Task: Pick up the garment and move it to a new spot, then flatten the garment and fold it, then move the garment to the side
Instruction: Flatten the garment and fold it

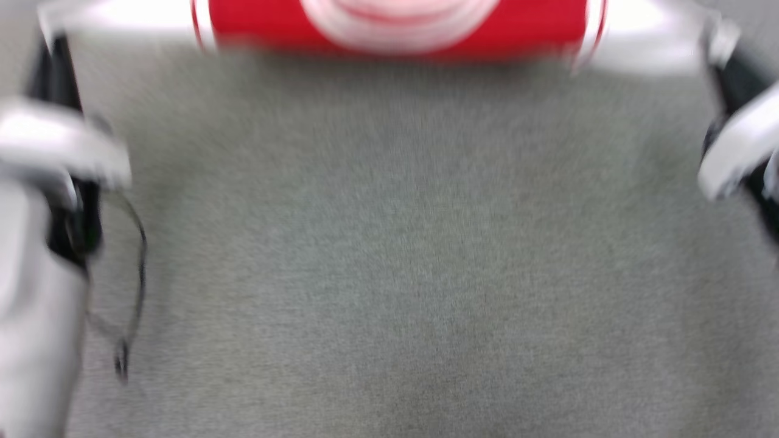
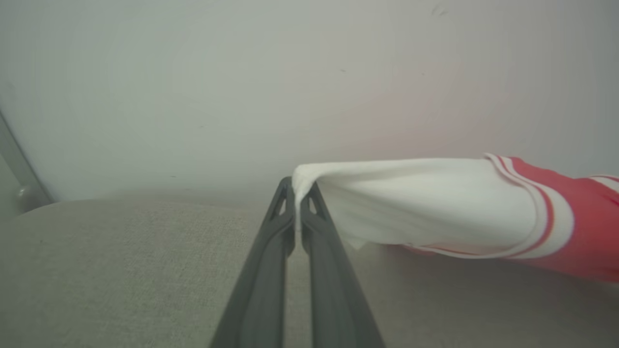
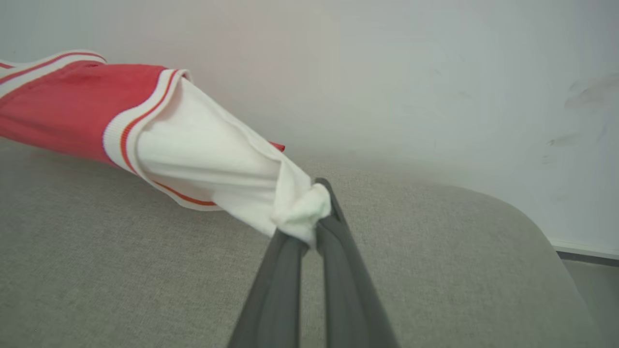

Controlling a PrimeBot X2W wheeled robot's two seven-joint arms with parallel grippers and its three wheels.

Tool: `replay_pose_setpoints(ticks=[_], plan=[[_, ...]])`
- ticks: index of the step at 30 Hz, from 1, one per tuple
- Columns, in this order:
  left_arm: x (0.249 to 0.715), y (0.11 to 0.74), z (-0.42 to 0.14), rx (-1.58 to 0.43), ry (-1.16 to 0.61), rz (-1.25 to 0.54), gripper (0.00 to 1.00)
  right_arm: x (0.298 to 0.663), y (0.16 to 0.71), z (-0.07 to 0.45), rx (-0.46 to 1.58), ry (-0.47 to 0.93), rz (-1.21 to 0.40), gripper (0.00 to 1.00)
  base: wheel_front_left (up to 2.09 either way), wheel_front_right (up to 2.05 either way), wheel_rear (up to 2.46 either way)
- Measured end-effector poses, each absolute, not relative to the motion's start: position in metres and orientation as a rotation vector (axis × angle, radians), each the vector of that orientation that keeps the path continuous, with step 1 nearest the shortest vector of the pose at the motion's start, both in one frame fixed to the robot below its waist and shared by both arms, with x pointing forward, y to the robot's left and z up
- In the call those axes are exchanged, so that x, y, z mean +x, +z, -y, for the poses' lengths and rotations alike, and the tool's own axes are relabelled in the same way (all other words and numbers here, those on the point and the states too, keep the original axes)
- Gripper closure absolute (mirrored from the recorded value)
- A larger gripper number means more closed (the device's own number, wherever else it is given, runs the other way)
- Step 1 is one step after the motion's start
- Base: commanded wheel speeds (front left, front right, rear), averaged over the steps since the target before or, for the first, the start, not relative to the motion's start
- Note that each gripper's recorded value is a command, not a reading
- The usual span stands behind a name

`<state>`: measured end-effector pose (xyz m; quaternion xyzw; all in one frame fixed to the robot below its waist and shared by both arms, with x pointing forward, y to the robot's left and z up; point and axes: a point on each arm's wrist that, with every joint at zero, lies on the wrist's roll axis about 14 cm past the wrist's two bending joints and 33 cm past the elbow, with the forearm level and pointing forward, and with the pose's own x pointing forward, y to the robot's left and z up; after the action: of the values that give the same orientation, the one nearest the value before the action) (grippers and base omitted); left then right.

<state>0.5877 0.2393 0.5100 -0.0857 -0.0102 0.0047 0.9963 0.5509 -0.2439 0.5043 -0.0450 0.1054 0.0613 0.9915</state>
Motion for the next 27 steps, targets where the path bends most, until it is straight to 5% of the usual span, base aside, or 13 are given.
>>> replay_pose_setpoints(ticks=[22,23,26,27], plan=[[0.316,0.432,-0.257,-0.233,0.209,-0.315,1.00,0.306,0.416,0.241,0.120,0.044,-0.585,1.00,0.00,0.00,0.00],[0.309,0.430,-0.258,-0.237,0.223,-0.327,1.00,0.298,0.413,0.239,0.138,0.034,-0.597,0.87,0.00,0.00,0.00],[0.297,0.427,-0.254,-0.243,0.231,-0.340,1.00,0.278,0.403,0.233,0.156,0.016,-0.650,0.14,0.00,0.00,0.00],[0.296,0.429,-0.251,-0.240,0.225,-0.335,1.00,0.274,0.400,0.229,0.166,0.018,-0.668,0.00,0.00,0.00,0.00]])
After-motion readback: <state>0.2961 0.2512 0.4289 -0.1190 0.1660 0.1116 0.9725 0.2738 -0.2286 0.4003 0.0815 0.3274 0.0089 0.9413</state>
